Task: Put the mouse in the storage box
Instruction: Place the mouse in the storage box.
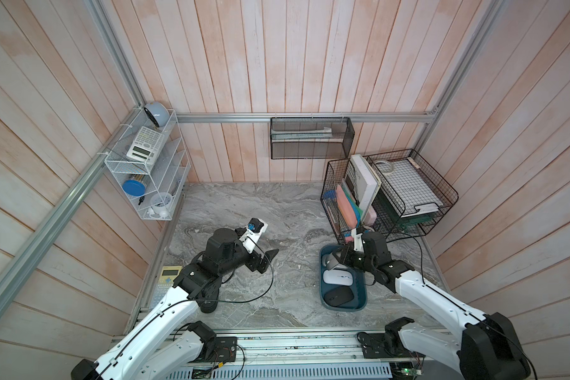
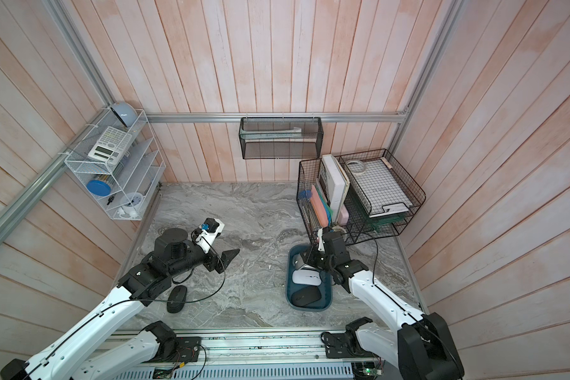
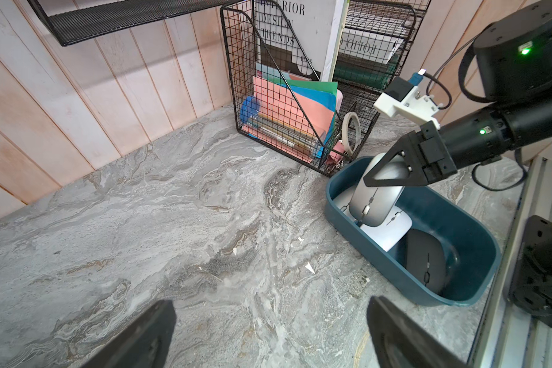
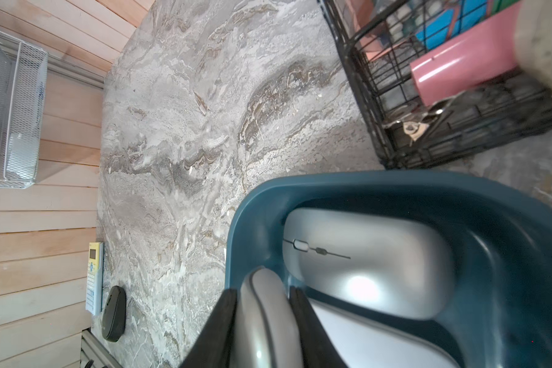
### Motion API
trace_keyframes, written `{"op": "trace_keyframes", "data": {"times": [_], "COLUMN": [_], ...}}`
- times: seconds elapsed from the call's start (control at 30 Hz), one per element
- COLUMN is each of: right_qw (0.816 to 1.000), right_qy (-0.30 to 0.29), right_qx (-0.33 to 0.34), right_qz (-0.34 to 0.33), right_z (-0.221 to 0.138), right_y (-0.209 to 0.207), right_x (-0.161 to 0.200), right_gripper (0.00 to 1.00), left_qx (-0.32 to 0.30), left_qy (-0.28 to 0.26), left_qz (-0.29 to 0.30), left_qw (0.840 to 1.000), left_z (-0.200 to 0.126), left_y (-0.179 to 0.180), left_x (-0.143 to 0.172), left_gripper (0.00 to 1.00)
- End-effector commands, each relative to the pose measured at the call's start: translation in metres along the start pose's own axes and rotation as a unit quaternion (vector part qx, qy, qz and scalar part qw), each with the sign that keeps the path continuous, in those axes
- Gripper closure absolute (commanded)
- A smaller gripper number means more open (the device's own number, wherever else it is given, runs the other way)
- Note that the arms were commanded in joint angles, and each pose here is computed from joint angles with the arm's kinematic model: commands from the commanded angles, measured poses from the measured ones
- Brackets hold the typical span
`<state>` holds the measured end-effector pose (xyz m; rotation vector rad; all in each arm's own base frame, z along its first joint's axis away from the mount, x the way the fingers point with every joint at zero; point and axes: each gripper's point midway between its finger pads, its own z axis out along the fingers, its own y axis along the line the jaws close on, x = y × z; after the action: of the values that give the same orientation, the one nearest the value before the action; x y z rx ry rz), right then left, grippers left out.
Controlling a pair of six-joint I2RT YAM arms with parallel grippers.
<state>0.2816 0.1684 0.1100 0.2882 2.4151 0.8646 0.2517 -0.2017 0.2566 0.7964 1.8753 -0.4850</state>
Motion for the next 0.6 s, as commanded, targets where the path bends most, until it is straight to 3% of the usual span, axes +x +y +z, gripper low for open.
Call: {"op": "trace_keyframes", "data": {"times": [0.0,0.57], "right_qw": [0.999,1.000], "right_qy": [-0.043,-0.006], "right_qx": [-0.019,0.030], "right_qz": [-0.006,-0.002], "right_z": [0.007,0.043], "right_y": [0.012,-0.011], "right_x": [-0.021,-0.011], "right_gripper": [0.84,0.84], "left_qx": [-0.009,-0.003], "left_qy": [-0.002,0.001], "left_qz": [-0.005,-0.008], "left_qw": [1.000,1.000], "left_z": [0.000,0.000], "left_y": [0.004,0.002], "left_x": [0.000,0.001], "left_gripper": [0.00,0.00]}}
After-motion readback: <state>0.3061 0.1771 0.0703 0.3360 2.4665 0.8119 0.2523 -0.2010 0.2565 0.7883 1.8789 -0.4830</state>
